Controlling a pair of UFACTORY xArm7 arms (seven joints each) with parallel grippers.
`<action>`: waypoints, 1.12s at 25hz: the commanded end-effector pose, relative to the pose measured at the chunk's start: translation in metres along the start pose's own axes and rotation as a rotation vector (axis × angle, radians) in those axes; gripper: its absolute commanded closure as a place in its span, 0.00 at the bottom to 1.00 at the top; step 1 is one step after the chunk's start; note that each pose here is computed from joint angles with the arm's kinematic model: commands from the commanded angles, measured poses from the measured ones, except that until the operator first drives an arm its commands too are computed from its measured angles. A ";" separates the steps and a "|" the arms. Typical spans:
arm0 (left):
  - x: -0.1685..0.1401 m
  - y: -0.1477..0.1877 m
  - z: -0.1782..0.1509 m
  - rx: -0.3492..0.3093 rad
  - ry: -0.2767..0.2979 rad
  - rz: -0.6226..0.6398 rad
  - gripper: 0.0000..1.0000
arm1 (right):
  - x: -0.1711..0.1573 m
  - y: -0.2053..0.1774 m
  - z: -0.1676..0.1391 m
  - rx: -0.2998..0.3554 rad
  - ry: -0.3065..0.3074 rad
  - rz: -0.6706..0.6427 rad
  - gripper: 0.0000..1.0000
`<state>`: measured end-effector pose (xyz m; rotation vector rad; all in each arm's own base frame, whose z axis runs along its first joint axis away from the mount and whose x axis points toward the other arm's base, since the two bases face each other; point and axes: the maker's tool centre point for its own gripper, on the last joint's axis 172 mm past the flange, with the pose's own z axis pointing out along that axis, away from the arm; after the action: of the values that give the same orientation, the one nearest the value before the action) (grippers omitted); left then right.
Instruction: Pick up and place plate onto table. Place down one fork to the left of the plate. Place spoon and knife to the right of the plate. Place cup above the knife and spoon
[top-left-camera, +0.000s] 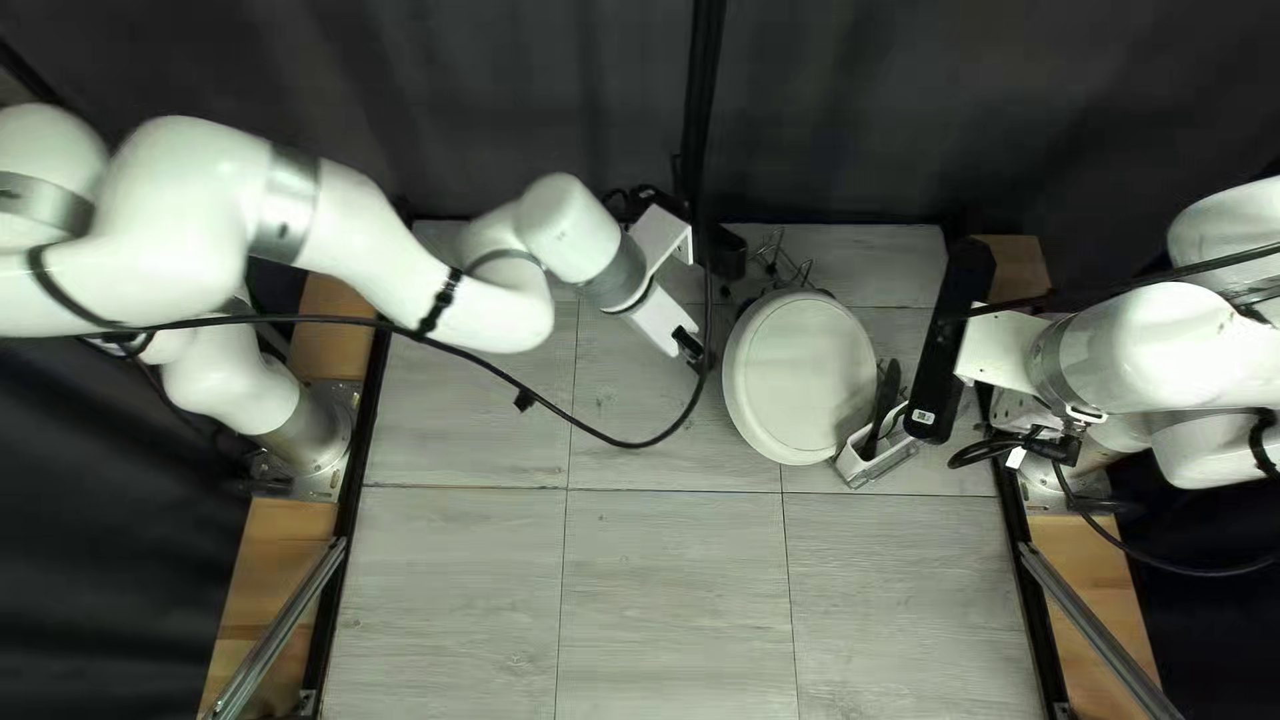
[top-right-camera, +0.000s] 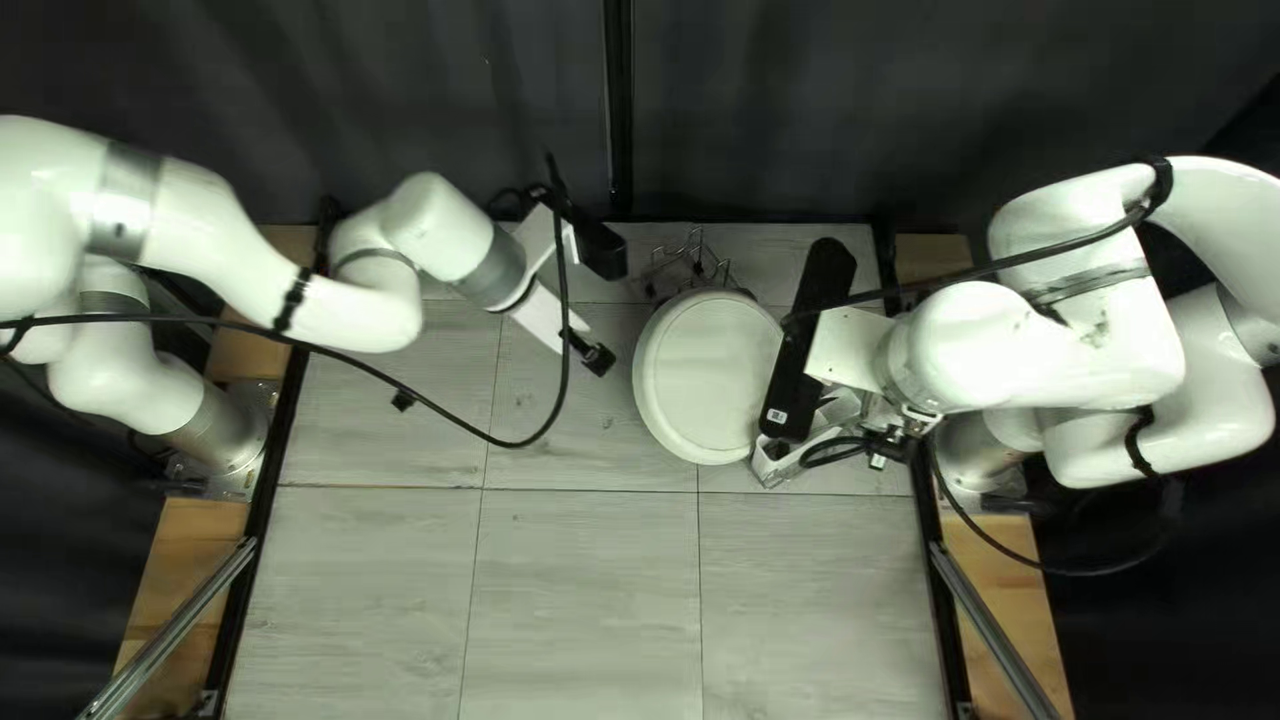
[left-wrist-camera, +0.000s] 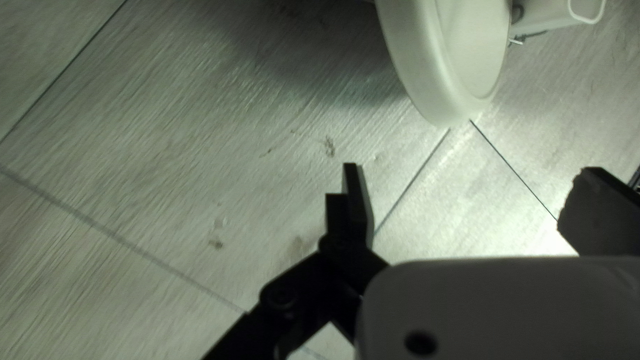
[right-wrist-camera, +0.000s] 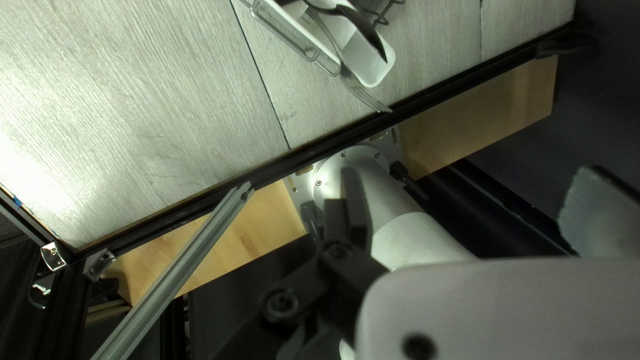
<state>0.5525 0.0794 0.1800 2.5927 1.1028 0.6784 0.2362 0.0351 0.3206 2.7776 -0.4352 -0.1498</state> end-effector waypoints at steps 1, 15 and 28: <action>0.004 -0.003 0.034 -0.015 0.014 0.000 0.00 | 0.000 0.000 0.000 0.000 0.000 0.000 0.00; 0.026 0.019 0.080 -0.073 0.082 0.031 0.00 | 0.000 0.000 0.000 0.000 0.000 0.000 0.00; 0.034 0.056 0.070 -0.144 0.104 0.094 0.00 | 0.000 0.000 0.000 0.000 0.000 0.000 0.00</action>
<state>0.6420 0.0637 0.1461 2.5276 0.9405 0.8740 0.2362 0.0351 0.3206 2.7776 -0.4353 -0.1498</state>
